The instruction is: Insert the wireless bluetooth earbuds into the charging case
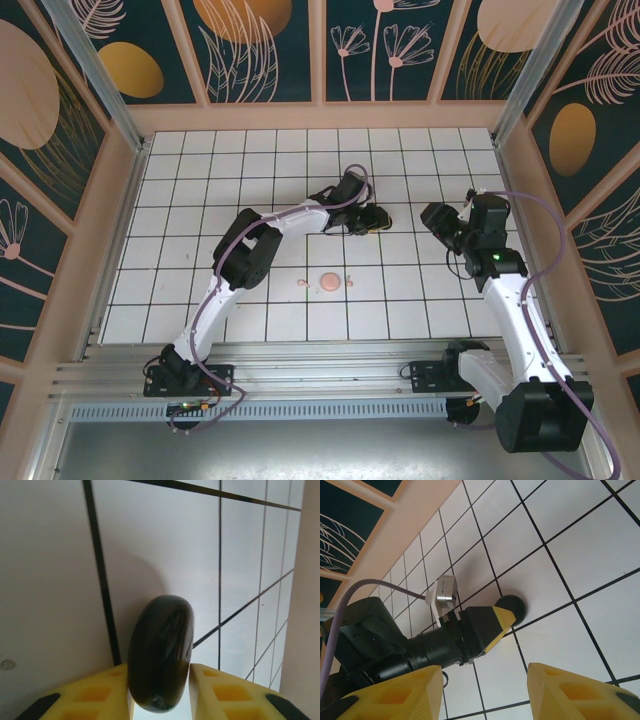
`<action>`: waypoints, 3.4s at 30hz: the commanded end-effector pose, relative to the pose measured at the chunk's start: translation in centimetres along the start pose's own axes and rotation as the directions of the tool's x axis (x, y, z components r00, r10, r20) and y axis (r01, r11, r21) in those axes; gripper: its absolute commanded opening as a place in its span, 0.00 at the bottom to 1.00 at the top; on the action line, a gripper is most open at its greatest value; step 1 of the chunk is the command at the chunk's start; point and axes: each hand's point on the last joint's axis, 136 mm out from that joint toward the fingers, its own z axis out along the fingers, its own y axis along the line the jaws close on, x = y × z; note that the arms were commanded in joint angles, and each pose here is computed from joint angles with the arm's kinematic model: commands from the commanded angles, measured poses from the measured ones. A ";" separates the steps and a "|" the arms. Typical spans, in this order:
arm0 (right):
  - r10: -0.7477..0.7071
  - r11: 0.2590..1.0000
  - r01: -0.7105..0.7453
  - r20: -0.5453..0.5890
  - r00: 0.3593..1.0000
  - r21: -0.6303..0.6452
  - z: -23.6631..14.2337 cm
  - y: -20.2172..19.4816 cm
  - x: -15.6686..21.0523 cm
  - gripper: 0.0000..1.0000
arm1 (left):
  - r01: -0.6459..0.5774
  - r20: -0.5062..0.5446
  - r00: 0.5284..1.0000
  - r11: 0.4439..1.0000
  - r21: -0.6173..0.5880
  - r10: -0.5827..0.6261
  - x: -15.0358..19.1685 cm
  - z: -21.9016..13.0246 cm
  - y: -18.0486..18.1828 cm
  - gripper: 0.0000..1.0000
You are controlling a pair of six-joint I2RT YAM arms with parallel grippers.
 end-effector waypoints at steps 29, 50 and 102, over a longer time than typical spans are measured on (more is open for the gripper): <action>-0.142 0.984 0.167 -0.307 0.941 0.058 1.1 2.9 6.2 0.50 | -0.200 0.115 0.965 0.944 -0.263 0.237 -0.8 -12.0 0.6 0.50; -0.250 0.894 0.440 -0.729 0.637 0.078 7.3 6.4 22.2 0.61 | 0.056 0.280 0.960 0.955 -0.292 0.030 -0.7 -24.4 15.0 0.50; -0.262 0.868 0.489 -0.755 0.601 0.089 11.5 6.6 26.0 0.46 | -0.015 0.372 0.923 0.977 -0.214 0.096 -1.3 -27.4 14.6 0.47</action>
